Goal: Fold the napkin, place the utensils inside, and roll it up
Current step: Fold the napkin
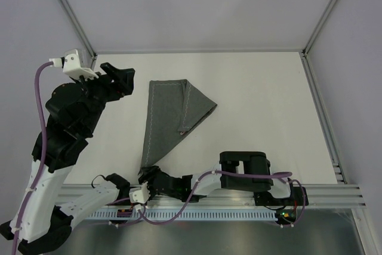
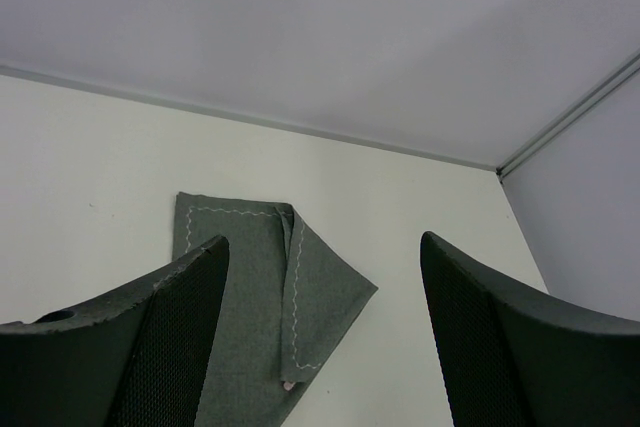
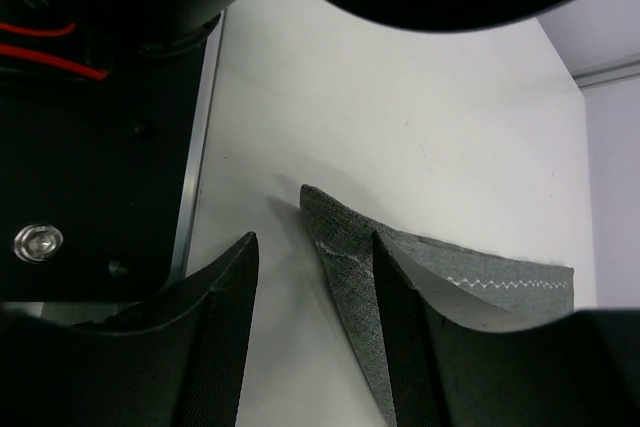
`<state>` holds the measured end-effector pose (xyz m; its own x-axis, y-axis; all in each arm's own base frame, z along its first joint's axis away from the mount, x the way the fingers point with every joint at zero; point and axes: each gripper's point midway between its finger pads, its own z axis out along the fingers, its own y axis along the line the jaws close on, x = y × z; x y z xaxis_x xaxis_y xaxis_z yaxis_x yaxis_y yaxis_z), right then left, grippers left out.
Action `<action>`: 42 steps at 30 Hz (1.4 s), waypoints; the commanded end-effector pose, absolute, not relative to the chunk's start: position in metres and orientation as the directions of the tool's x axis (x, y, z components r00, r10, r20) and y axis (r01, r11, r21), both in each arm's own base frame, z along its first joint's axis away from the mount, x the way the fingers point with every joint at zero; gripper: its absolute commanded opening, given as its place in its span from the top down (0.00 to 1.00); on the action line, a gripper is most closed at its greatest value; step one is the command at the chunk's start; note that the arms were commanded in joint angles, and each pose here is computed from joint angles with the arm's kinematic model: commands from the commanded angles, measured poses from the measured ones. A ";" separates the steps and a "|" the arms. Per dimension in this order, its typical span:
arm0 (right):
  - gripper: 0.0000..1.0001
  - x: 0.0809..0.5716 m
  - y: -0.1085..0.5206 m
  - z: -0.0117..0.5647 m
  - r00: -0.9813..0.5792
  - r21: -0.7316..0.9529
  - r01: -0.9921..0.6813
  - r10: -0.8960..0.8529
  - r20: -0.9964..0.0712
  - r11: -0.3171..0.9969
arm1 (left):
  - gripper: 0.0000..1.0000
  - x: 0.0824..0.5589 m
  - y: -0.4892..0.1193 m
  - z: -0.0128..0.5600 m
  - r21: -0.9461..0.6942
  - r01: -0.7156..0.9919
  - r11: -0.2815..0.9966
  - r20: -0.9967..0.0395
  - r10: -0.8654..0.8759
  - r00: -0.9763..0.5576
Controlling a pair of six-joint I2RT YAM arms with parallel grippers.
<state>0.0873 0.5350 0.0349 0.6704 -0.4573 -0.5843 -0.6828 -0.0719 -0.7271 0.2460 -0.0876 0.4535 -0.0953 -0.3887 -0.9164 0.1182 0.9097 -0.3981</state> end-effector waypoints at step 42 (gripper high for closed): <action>0.95 0.136 0.548 0.083 0.486 -0.608 -0.788 -0.503 -0.714 0.101 | 0.17 0.263 -0.097 0.450 -0.365 0.125 0.923 -0.930 -0.355 -0.094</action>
<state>0.1212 0.5404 0.0402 0.5620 -0.5340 -0.6317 -0.7437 0.0081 -0.6685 0.2573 -0.0944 0.4458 -0.1126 -0.3774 -0.9192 0.1117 0.9144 -0.3891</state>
